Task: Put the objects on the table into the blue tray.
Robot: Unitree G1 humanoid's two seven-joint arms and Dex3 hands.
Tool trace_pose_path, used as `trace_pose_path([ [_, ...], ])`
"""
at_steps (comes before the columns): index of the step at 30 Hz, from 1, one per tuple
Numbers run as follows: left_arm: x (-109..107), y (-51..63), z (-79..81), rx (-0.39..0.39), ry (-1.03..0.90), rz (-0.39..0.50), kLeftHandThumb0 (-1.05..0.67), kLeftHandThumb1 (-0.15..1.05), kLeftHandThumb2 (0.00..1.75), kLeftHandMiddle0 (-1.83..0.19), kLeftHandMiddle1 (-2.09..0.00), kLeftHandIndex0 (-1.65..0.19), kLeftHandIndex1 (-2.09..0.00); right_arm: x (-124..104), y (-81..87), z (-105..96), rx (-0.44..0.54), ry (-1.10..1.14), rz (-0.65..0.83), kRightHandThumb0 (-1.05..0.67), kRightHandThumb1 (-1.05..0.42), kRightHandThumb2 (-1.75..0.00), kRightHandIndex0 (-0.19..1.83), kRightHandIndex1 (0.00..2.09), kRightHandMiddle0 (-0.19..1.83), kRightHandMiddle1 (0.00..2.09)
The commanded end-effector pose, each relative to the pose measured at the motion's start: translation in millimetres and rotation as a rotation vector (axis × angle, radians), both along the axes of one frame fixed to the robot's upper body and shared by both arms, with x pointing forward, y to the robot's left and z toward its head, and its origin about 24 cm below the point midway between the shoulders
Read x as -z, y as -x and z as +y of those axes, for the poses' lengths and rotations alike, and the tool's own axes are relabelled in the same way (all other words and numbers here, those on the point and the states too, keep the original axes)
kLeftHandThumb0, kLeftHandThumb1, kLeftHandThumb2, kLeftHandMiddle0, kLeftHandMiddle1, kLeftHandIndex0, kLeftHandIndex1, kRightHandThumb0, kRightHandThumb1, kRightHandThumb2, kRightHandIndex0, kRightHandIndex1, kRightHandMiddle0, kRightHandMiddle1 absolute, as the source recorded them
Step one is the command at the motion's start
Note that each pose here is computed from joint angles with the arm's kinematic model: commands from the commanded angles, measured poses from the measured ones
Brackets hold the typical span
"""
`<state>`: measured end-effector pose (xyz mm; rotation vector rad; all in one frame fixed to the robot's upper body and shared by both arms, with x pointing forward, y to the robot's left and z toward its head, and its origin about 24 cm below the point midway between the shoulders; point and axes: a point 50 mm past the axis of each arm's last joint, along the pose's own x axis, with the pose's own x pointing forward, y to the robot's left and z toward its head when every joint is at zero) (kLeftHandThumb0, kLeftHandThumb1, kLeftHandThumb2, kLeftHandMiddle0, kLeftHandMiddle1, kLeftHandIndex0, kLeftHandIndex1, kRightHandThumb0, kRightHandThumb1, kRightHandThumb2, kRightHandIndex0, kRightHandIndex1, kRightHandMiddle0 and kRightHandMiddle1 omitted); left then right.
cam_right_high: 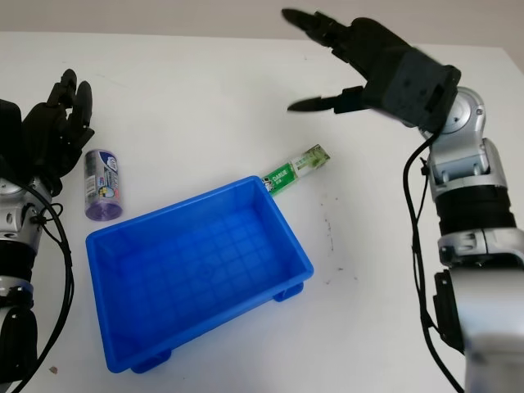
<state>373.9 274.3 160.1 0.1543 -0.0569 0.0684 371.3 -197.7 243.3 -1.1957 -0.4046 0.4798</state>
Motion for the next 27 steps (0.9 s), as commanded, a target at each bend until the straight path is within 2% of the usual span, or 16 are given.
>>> trace_pose_path([
  [1,-6,-0.7,0.4,0.006,-0.011,-0.010,-0.75,1.05,0.62,0.19,0.00,0.19,0.00,9,5.6,0,-0.015,0.146,-0.013,-0.46,-0.77,-0.05,0.28,0.19,0.29,0.19],
  [6,-5,-0.5,0.7,-0.001,-0.013,-0.014,-0.75,1.05,0.62,0.19,0.00,0.19,0.00,32,8.7,3,-0.089,0.262,-0.038,-0.33,-0.71,-0.05,0.39,0.18,0.44,0.13],
  [14,-4,1.5,2.2,-0.004,-0.009,-0.011,-0.75,1.05,0.61,0.19,0.00,0.19,0.00,59,3.5,2,-0.095,0.331,0.015,-0.38,-0.73,-0.06,0.43,0.17,0.50,0.11],
  [19,-4,1.6,3.0,0.001,-0.010,-0.012,-0.76,1.05,0.61,0.19,0.00,0.19,0.00,67,2.4,2,-0.107,0.367,0.005,-0.43,-0.77,-0.07,0.53,0.20,0.57,0.13],
  [23,-3,1.2,2.9,-0.005,-0.009,-0.007,-0.76,1.05,0.60,0.19,0.00,0.19,0.00,75,1.4,0,-0.103,0.378,-0.021,-0.38,-0.83,-0.07,0.61,0.25,0.63,0.18],
  [24,-3,1.1,2.8,-0.005,-0.009,-0.007,-0.76,1.05,0.60,0.19,0.00,0.19,0.00,77,1.3,0,-0.104,0.369,-0.028,-0.38,-0.84,-0.07,0.62,0.31,0.63,0.23],
  [25,-3,1.0,2.7,-0.003,-0.012,-0.006,-0.76,1.05,0.60,0.19,0.00,0.19,0.00,78,1.3,-1,-0.106,0.365,-0.042,-0.36,-0.86,-0.06,0.57,0.52,0.57,0.40],
  [26,-3,1.0,2.7,-0.002,-0.013,-0.006,-0.76,1.05,0.60,0.19,0.00,0.19,0.00,79,1.2,-1,-0.108,0.363,-0.052,-0.36,-0.88,-0.06,0.43,0.91,0.48,0.67],
  [27,-3,0.8,2.7,-0.001,-0.013,-0.005,-0.76,1.05,0.60,0.19,0.00,0.19,0.00,80,1.4,-1,-0.111,0.353,-0.065,-0.36,-0.89,-0.06,0.36,1.08,0.43,0.79],
])
